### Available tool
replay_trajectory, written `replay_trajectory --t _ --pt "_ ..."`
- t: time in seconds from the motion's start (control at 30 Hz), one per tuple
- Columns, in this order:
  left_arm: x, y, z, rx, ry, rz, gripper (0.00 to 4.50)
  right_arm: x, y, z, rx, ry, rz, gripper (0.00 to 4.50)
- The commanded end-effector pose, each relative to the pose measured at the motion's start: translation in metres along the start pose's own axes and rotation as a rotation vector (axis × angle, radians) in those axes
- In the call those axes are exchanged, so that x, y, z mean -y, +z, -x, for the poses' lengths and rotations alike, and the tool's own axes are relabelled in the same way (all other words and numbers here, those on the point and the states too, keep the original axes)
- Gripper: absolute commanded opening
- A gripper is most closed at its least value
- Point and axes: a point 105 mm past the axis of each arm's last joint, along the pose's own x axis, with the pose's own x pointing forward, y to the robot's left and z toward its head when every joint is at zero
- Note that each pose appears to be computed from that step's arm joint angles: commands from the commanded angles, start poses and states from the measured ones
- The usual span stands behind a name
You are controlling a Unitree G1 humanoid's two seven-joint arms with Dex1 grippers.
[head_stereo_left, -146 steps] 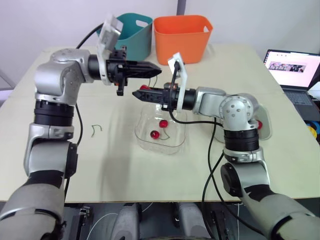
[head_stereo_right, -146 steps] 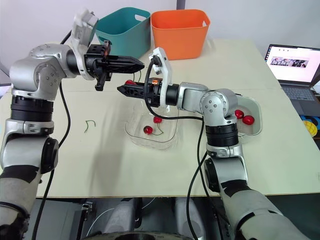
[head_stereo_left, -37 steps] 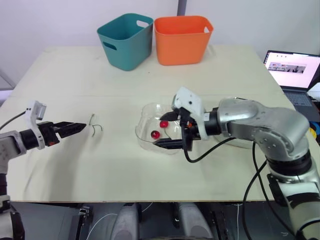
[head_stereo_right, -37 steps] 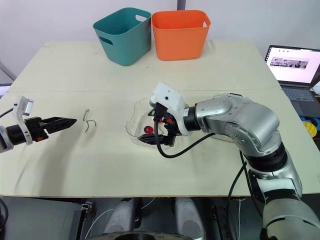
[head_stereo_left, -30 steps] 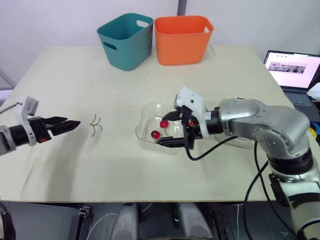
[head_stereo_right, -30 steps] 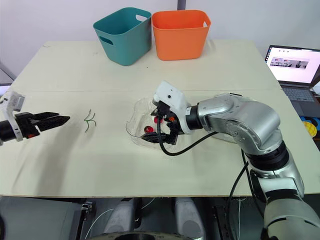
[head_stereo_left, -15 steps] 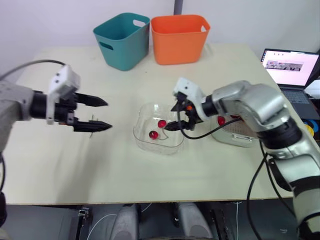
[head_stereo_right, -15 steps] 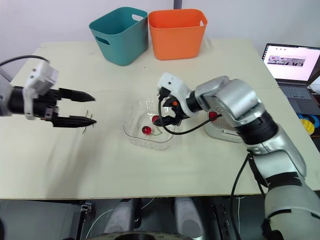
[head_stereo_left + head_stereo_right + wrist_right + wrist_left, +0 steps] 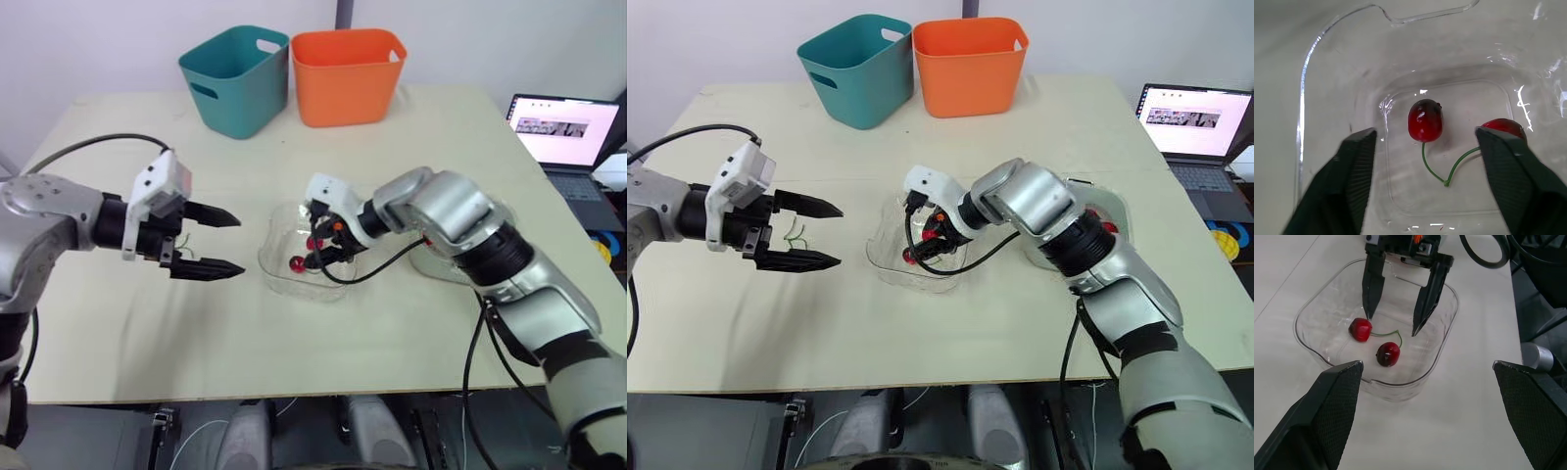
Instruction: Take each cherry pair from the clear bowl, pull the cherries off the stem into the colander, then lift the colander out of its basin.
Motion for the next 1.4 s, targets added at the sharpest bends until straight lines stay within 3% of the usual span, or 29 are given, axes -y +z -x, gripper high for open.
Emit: replay_trajectory --t 0.03,0.53,0.63,0.8,0.83,1.17,1.3,1.4 --pt "-0.001 0.002 0.007 -0.047 0.027 -0.059 4.5 -0.002 0.013 -0.004 0.022 0.016 0.074 3.3" --pt "0.0 -0.003 0.005 -0.064 0.031 -0.073 4.5 0.004 -0.001 -0.033 -0.069 0.029 0.135 3.3" --pt "-0.001 -0.003 0.005 -0.057 0.037 -0.073 4.5 0.007 -0.001 -0.034 -0.071 0.022 0.136 2.76" --pt "-0.002 -0.001 0.004 -0.048 0.043 -0.076 4.5 0.008 -0.003 -0.035 -0.073 0.014 0.142 1.06" --pt "-0.002 0.0 0.003 -0.045 0.045 -0.077 4.5 0.008 -0.001 -0.033 -0.064 0.014 0.14 0.92" --pt "-0.007 -0.001 0.002 -0.033 0.053 -0.071 4.5 0.005 0.018 0.011 0.043 -0.008 0.211 0.92" --pt "-0.01 -0.001 0.0 -0.026 0.049 -0.071 4.5 -0.002 0.019 0.033 0.082 -0.016 0.384 0.92" --pt "-0.011 -0.001 -0.002 -0.021 0.042 -0.072 4.5 0.003 0.01 0.038 0.012 -0.07 0.531 0.92"
